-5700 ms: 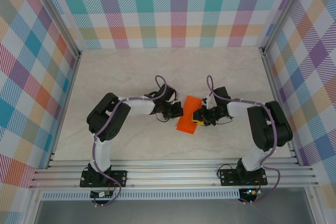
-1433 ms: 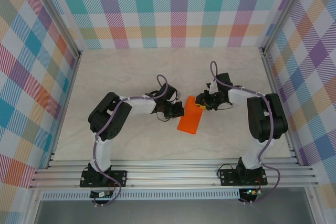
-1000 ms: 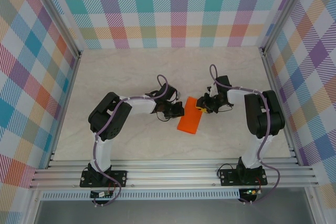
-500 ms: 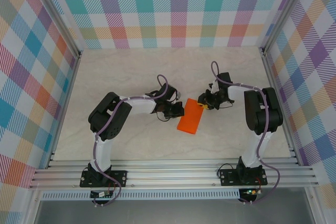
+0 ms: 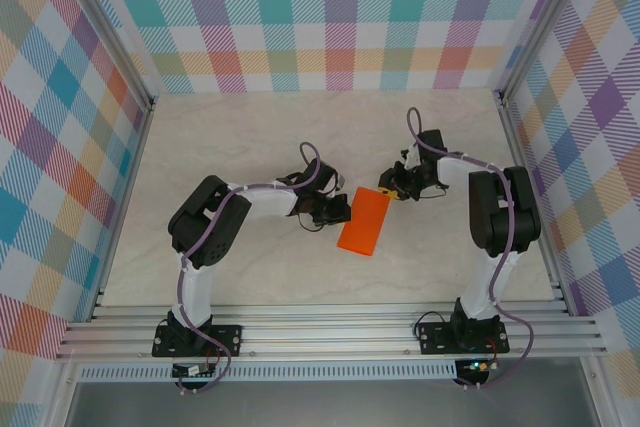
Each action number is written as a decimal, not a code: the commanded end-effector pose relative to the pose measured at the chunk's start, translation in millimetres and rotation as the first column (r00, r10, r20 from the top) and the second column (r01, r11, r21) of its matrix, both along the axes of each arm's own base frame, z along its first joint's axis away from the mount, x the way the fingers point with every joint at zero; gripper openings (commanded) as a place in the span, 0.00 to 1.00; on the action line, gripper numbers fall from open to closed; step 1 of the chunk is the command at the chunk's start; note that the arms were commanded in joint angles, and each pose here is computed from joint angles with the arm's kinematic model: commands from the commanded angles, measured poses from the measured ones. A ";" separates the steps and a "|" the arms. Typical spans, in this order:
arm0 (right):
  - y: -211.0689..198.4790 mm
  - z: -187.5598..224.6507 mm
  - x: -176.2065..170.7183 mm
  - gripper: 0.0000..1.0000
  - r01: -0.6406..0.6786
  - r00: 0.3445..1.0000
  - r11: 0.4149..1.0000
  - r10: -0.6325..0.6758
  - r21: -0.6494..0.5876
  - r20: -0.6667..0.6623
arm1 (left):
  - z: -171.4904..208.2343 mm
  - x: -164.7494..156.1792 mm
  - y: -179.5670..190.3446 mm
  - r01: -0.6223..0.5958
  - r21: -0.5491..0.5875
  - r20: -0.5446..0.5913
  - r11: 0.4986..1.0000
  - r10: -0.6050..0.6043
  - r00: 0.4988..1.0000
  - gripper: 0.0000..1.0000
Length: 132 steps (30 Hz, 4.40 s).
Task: Fold a paper plane with a square sheet of paper (pick it up from the middle)
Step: Fold the square sheet of paper in half at the center of the table, then move the paper to the center of the table.
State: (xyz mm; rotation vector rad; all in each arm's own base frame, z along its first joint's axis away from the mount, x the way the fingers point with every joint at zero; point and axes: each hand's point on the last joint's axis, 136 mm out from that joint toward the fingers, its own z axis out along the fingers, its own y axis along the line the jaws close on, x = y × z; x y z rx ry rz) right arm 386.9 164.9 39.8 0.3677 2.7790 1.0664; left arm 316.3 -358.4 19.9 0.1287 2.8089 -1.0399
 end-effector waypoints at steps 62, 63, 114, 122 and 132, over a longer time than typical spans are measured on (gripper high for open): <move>38.5 -6.7 -48.9 0.52 -0.139 0.987 0.974 0.122 -0.179 -0.105 | 36.0 -32.0 54.1 -0.235 -0.001 0.002 0.972 0.235 0.972 0.29; 39.4 -6.5 -48.9 0.52 -0.140 0.987 0.975 0.124 -0.173 -0.102 | 34.5 -33.7 52.1 -0.233 -0.008 -0.011 0.972 0.233 0.972 0.30; -4.2 29.1 -100.5 0.55 -0.047 0.999 0.959 0.050 -0.279 0.004 | 33.7 -33.6 -12.4 -0.127 -0.181 -0.103 0.975 0.109 0.989 0.03; -2.0 51.5 -102.9 0.55 -0.043 0.998 0.967 0.055 -0.250 0.042 | 67.2 -33.4 7.2 -0.129 -0.140 0.003 0.982 0.130 0.991 0.00; 4.7 96.6 -103.1 0.56 -0.027 0.983 0.985 0.057 -0.171 0.172 | 118.7 -43.1 68.9 -0.210 0.012 0.148 0.978 0.206 0.967 0.00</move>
